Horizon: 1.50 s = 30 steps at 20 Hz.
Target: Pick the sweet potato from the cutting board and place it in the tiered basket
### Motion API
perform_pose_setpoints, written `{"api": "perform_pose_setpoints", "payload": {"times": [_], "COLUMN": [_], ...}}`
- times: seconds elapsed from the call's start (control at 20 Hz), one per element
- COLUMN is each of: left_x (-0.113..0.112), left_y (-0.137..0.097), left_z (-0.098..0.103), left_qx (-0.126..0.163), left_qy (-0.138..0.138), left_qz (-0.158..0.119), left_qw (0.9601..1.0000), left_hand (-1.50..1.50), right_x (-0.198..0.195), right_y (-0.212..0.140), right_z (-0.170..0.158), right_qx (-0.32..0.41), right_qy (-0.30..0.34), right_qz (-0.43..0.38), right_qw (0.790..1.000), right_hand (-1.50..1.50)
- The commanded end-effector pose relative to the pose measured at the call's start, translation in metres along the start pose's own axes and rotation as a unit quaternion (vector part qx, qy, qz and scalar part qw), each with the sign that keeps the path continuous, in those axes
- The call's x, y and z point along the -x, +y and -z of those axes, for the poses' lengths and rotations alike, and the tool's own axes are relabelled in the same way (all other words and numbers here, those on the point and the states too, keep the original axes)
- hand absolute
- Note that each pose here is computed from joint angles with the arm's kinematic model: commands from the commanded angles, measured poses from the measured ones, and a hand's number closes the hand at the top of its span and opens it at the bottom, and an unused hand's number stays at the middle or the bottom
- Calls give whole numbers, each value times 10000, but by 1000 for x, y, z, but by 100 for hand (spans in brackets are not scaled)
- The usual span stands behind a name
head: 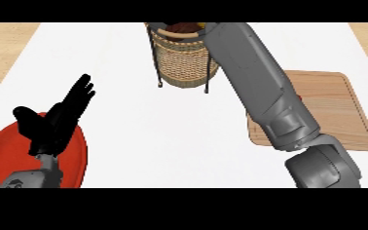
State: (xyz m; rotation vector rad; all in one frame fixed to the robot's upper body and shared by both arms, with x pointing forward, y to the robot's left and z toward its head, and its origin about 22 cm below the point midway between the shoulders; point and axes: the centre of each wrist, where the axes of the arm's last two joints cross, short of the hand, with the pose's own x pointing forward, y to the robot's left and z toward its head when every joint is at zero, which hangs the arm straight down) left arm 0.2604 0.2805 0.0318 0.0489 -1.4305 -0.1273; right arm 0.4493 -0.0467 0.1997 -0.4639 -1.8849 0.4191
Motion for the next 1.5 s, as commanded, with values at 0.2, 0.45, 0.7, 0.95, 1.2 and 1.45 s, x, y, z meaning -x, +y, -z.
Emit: {"api": "perform_pose_setpoints", "payload": {"times": [0.2, 0.45, 0.7, 0.95, 1.2, 1.45], "left_x": [-6, -5, -1, -15, 5, -7], "left_y": [13, 3, 11, 16, 25, 18], "left_z": [4, 4, -16, 6, -14, -14], "left_qx": [-80, -148, -114, -94, -209, -149], "left_qy": [-56, 64, 21, 45, 66, 22], "left_qz": [-87, -58, 7, 1, 9, -43], "left_qw": [9999, 9999, 9999, 9999, 9998, 9999], "left_hand": [0, 0, 0, 0, 0, 0], "right_x": [18, 16, 71, 78, 104, 126], "right_y": [-20, -83, -162, -221, -278, -335], "right_z": [3, 24, 16, 10, -9, -32], "right_qx": [780, 1435, 1943, 2129, 2149, 2023], "right_qy": [386, 376, 612, 546, 607, 473], "right_qz": [1679, 2012, 1847, 1921, 1810, 1637], "right_qw": [9820, 9683, 9614, 9565, 9578, 9644], "right_hand": [-150, -150, -150, -150, -150, -150]}}
